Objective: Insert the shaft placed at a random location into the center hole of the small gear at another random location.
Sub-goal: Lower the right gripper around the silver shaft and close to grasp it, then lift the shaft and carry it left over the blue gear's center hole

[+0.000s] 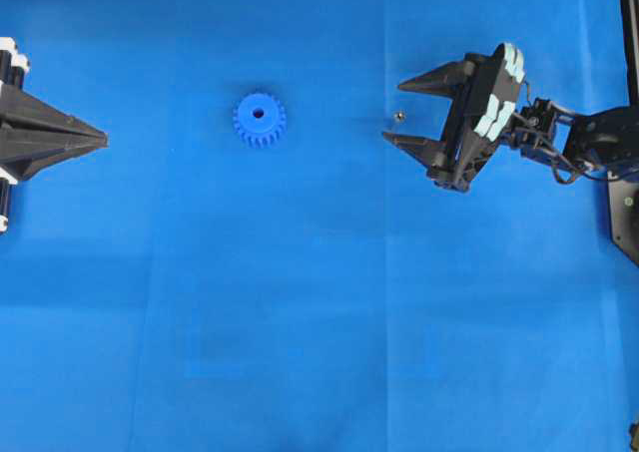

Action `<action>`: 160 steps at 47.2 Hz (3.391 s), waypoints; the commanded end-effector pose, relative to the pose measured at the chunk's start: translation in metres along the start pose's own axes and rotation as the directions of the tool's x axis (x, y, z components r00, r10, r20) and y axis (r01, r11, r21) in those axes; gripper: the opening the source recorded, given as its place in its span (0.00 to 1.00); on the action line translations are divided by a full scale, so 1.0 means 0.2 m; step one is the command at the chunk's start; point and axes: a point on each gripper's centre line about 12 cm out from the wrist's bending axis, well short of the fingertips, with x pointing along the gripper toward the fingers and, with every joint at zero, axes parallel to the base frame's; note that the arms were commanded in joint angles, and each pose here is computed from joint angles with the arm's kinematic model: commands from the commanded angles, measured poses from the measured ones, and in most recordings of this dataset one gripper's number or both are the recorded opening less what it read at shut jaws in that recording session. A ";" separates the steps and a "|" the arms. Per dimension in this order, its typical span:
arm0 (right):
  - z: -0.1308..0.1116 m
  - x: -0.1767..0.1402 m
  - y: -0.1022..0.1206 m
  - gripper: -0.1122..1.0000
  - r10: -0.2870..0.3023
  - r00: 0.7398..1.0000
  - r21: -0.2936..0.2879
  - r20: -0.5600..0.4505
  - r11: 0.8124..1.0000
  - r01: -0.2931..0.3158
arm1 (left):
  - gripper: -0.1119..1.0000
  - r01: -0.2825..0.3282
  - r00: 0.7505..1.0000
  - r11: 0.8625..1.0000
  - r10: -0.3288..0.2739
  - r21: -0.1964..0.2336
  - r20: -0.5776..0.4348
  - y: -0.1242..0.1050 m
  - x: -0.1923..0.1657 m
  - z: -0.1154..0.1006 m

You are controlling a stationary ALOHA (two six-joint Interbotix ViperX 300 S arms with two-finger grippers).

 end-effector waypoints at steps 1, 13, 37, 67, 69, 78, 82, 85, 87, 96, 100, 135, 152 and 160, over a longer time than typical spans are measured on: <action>0.02 0.01 0.01 0.75 0.003 1.000 0.007 0.023 1.000 -0.003 | 0.10 -0.010 1.000 1.000 0.010 -0.001 0.013 0.01 0.01 0.02; 0.00 0.01 0.01 0.60 0.002 1.000 0.013 0.020 1.000 -0.003 | 0.10 -0.021 1.000 1.000 0.021 -0.002 0.004 0.02 0.01 0.01; 0.00 0.01 0.03 0.12 0.024 1.000 -0.002 0.018 1.000 -0.024 | 0.10 -0.022 1.000 1.000 0.022 -0.002 -0.004 0.02 0.01 0.01; 0.28 -0.12 0.08 0.12 0.062 0.997 -0.033 0.037 0.998 -0.061 | 0.10 -0.022 1.000 1.000 0.022 -0.017 -0.018 0.02 0.01 0.00; 0.29 -0.12 0.08 0.12 0.064 0.997 -0.033 0.033 0.997 -0.063 | 0.10 -0.022 1.000 1.000 0.022 -0.017 -0.019 0.02 0.01 0.00; 0.29 -0.10 0.08 0.12 0.063 0.998 -0.036 0.027 0.997 -0.062 | 0.10 -0.022 0.999 1.000 0.022 -0.017 -0.026 0.02 0.01 0.00; 0.29 -0.10 0.08 0.12 0.064 0.998 -0.036 0.025 0.997 -0.063 | 0.10 -0.022 0.999 1.000 0.022 -0.017 -0.026 0.02 0.01 0.00; 0.30 -0.09 0.09 0.12 0.065 0.998 -0.036 0.028 0.997 -0.064 | 0.10 -0.022 0.999 1.000 0.022 -0.018 -0.026 0.02 0.01 0.00; 0.31 -0.08 0.09 0.12 0.065 0.997 -0.036 0.029 0.997 -0.064 | 0.10 -0.023 0.999 1.000 0.022 -0.018 -0.027 0.02 0.01 0.00; 0.37 0.02 0.12 0.12 0.070 0.997 -0.036 0.043 0.997 -0.068 | 0.10 -0.022 0.999 1.000 0.022 -0.018 -0.026 0.02 0.01 0.00; 0.40 0.08 0.14 0.12 0.073 0.996 -0.038 0.044 0.997 -0.072 | 0.10 -0.023 0.999 1.000 0.022 -0.018 -0.027 0.02 0.01 0.00; 0.69 0.53 0.29 0.12 0.113 0.992 -0.048 0.053 0.993 -0.110 | 0.10 -0.023 0.999 1.000 0.022 -0.020 -0.029 0.02 0.01 0.00; 0.66 0.57 0.29 0.12 0.112 0.993 -0.050 0.038 0.993 -0.110 | 0.10 -0.023 0.999 1.000 0.022 -0.020 -0.029 0.02 0.01 0.00; 0.61 0.60 0.29 0.12 0.109 0.994 -0.046 0.029 0.993 -0.108 | 0.10 -0.023 0.999 1.000 0.022 -0.020 -0.029 0.02 0.01 0.00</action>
